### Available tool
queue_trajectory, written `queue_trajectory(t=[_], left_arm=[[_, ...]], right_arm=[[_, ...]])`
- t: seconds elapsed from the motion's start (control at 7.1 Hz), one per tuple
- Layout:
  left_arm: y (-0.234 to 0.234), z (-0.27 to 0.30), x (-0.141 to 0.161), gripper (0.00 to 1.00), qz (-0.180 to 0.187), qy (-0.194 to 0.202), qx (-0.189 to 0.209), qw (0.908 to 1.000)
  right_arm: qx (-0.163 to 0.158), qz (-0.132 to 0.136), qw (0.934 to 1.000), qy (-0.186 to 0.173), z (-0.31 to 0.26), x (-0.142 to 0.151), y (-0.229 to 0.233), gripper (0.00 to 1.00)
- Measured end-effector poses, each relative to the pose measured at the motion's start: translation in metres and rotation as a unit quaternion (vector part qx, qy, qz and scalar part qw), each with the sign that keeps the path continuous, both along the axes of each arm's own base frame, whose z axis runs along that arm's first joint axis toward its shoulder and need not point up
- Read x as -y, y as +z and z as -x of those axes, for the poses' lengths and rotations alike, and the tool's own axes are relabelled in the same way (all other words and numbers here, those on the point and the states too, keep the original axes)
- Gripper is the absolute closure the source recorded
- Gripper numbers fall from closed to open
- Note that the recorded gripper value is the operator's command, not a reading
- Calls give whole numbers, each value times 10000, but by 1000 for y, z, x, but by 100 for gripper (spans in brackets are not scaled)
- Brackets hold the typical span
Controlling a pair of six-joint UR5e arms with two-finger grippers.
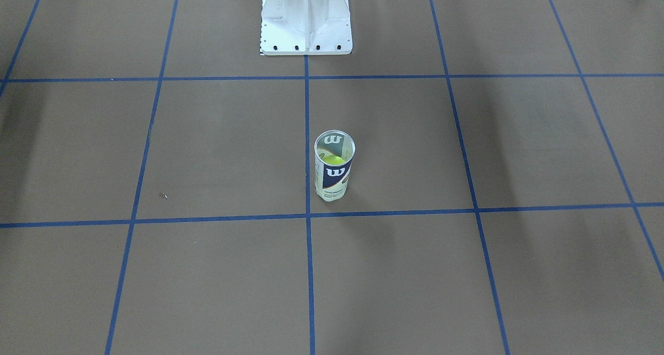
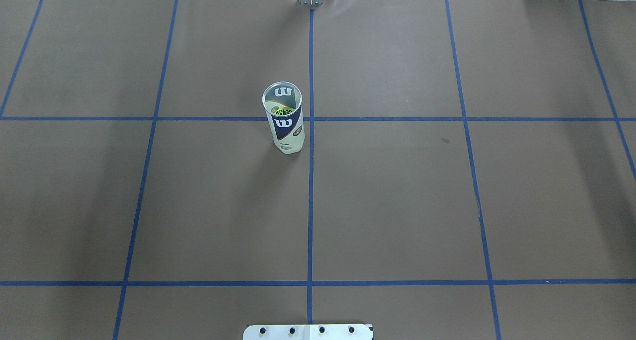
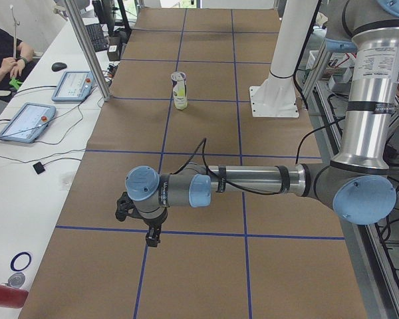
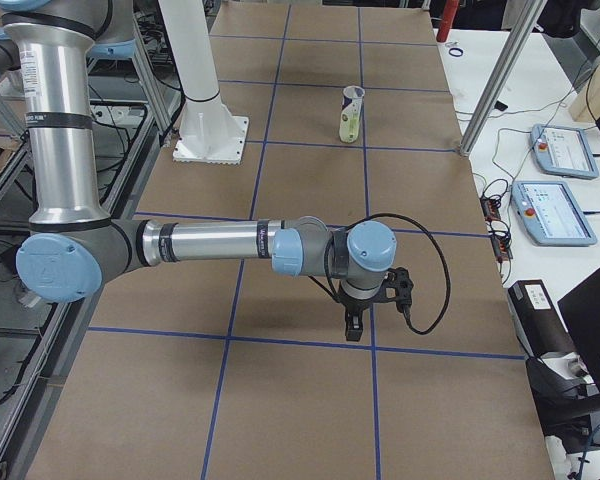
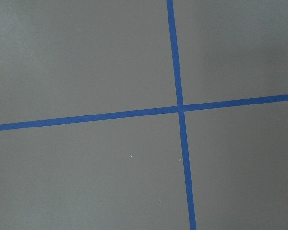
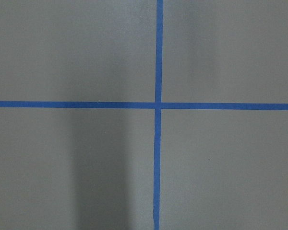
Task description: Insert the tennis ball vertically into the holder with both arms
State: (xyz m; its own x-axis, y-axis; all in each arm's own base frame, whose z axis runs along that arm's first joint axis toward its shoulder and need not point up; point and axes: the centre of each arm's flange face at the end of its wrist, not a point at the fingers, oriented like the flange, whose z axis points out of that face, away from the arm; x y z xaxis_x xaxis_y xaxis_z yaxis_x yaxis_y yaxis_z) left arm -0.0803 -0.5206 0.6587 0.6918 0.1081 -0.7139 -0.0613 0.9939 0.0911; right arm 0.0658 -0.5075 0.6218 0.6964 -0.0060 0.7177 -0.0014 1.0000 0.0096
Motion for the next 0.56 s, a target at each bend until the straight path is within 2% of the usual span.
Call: queue_trajectory(t=[0.56], left_arm=[[0, 0, 3, 0, -12, 12, 7, 10000]], right_arm=[[0, -29, 10000, 5, -1, 2, -3, 1]])
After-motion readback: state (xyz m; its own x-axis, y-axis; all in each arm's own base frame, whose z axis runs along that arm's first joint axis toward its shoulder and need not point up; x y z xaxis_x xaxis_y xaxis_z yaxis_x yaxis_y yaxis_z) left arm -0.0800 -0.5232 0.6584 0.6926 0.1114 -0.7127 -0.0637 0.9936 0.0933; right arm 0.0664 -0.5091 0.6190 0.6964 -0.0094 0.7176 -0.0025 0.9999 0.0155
